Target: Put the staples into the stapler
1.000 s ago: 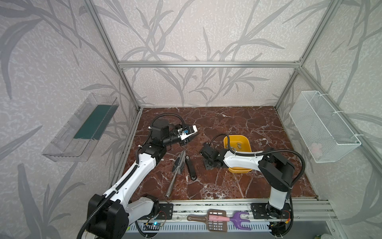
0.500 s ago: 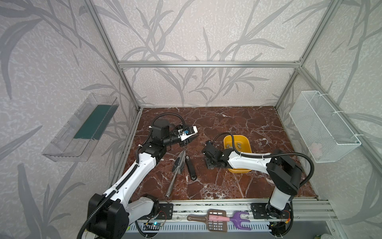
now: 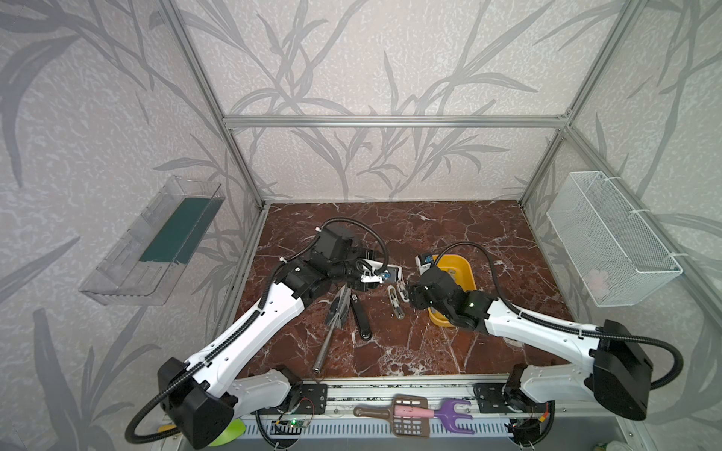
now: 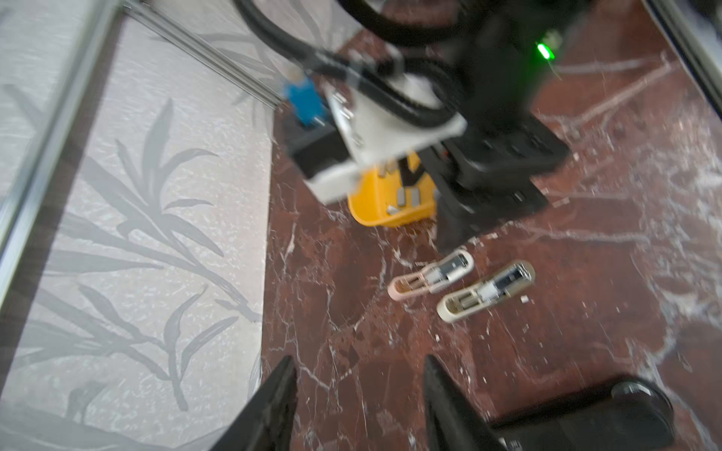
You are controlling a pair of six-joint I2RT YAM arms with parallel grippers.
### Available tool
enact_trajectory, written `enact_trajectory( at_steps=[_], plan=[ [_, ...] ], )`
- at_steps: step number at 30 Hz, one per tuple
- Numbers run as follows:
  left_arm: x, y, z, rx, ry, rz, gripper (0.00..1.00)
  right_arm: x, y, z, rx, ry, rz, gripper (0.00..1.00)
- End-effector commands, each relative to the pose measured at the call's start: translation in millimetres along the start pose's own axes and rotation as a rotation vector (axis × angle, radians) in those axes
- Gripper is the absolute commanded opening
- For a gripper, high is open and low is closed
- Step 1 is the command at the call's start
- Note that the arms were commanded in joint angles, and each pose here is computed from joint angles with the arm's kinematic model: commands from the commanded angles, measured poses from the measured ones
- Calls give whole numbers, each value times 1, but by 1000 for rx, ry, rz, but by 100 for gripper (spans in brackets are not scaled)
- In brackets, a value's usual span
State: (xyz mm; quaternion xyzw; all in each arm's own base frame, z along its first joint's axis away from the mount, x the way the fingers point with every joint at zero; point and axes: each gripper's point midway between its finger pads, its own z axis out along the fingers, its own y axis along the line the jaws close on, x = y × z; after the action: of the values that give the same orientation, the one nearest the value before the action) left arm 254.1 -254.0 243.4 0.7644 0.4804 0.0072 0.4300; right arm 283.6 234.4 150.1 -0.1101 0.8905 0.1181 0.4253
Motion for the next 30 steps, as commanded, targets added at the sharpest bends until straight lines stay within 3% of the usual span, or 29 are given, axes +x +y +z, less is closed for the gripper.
enact_trajectory(
  at_steps=[1,6,12,22,30],
  plan=[
    [56,-77,18,269,268,289,52,-22,-21,-13,32,-103,32,76],
    [74,-126,19,445,256,437,51,-27,-41,-18,56,-134,80,76],
    [83,-148,27,574,285,422,48,-22,-37,-11,27,-109,94,76],
    [77,-161,44,606,259,418,58,-18,-32,-3,11,-78,90,76],
    [75,-169,50,654,259,404,58,-18,-28,-3,-8,-71,91,76]
  ],
)
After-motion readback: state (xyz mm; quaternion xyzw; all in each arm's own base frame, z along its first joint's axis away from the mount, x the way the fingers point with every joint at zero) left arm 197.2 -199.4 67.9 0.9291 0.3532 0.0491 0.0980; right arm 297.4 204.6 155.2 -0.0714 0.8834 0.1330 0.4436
